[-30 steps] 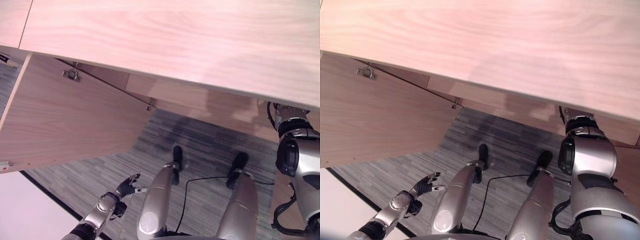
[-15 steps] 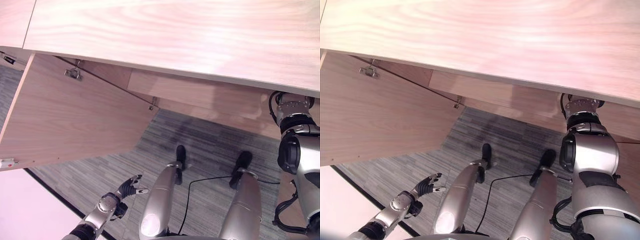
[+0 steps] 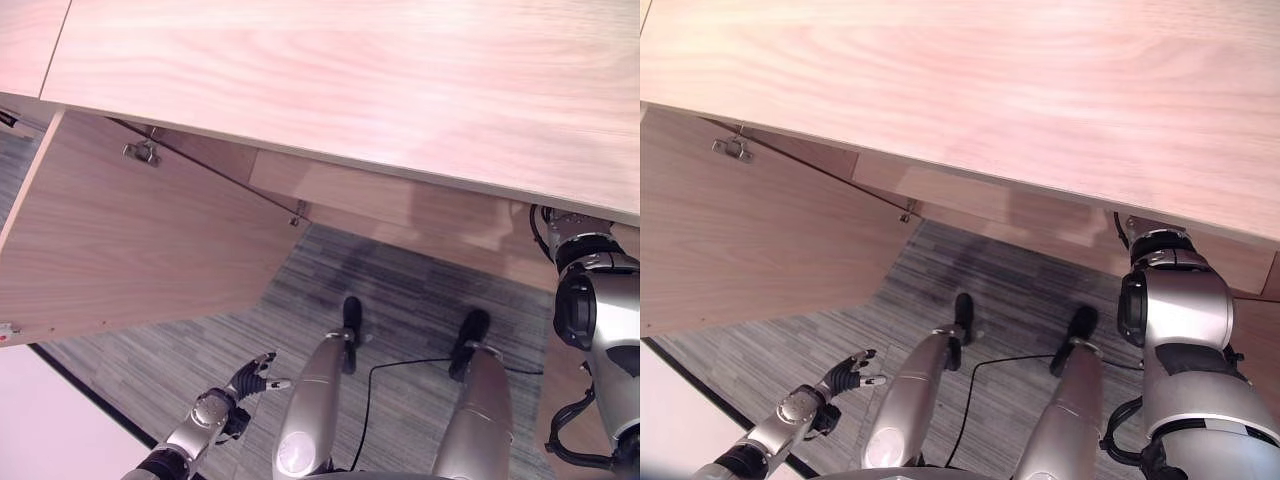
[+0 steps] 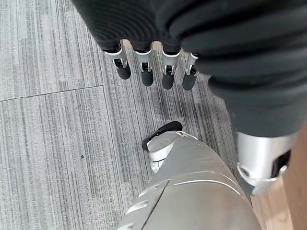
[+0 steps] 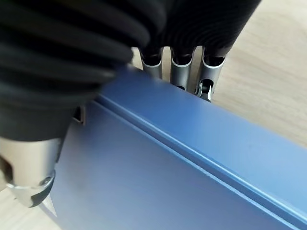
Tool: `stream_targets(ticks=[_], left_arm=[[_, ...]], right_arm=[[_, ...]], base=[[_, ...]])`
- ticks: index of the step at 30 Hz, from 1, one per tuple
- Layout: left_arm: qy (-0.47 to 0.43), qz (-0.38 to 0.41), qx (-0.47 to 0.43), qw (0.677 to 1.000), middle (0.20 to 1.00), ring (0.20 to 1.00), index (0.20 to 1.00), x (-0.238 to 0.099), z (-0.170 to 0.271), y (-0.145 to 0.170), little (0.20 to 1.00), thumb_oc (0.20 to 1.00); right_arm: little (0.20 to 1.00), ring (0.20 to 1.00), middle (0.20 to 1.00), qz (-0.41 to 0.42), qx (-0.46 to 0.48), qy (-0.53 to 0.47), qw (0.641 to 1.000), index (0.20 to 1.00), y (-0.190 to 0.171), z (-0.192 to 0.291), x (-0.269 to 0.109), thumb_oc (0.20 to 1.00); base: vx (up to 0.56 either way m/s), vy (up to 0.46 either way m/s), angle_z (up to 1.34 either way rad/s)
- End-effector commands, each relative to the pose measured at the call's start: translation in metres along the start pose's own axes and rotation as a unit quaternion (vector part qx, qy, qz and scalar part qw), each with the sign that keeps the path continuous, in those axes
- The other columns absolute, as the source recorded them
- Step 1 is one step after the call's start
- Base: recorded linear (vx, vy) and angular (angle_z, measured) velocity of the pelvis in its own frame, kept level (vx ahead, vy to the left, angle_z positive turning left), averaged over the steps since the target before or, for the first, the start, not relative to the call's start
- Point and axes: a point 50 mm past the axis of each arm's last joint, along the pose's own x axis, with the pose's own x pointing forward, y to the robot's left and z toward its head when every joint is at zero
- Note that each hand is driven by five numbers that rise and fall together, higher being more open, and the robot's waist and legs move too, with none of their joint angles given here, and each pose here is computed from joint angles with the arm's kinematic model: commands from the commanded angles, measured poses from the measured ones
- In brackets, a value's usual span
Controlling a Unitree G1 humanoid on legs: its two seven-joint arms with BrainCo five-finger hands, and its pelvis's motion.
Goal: Put the empty folder in the office cabinet
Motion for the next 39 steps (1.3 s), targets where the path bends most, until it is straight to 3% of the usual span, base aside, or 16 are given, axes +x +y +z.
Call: stream_targets(ticks=[1,9,15,25,32,39], left_arm=[[0.026,0.048,0.012,0.998,1.000,1.000,1.000,-0.006,-0.010,0.030,1.000,1.000],[0.050,0.075,0.035,0.995,1.000,1.000,1.000,-0.007,-0.017,0.038,1.000,1.000],[0.059,0.077,0.040,0.995,1.000,1.000,1.000,-0.007,-0.022,0.033,1.000,1.000],[0.092,0.061,0.021,0.994,1.000,1.000,1.000,-0.006,-0.037,0.013,1.000,1.000],[0.103,0.058,0.011,0.993,1.000,1.000,1.000,-0.006,-0.042,0.007,1.000,1.000],[0.100,0.056,0.007,0.993,1.000,1.000,1.000,-0.006,-0.043,0.008,1.000,1.000]], right_arm=[[1.000,1.000,1.000,0.057,-0.009,-0.041,0.998,1.000,0.037,0.027,-0.006,1.000],[1.000,1.000,1.000,-0.075,-0.072,0.006,0.995,1.000,-0.001,0.010,-0.001,1.000],[1.000,1.000,1.000,-0.096,-0.098,0.023,0.990,1.000,-0.005,-0.004,-0.003,1.000],[1.000,1.000,1.000,-0.163,-0.123,0.062,0.977,1.000,-0.054,-0.032,-0.003,1.000],[1.000,1.000,1.000,-0.168,-0.140,0.072,0.973,1.000,-0.064,-0.039,-0.004,1.000],[1.000,1.000,1.000,-0.087,-0.176,0.035,0.980,1.000,-0.026,-0.012,0.001,1.000]], base=[[0.00,0.000,0.00],[0.02,-0.019,0.01],[0.01,-0.010,0.01],[0.01,-0.011,0.03],[0.01,-0.003,0.01],[0.00,-0.003,0.00]])
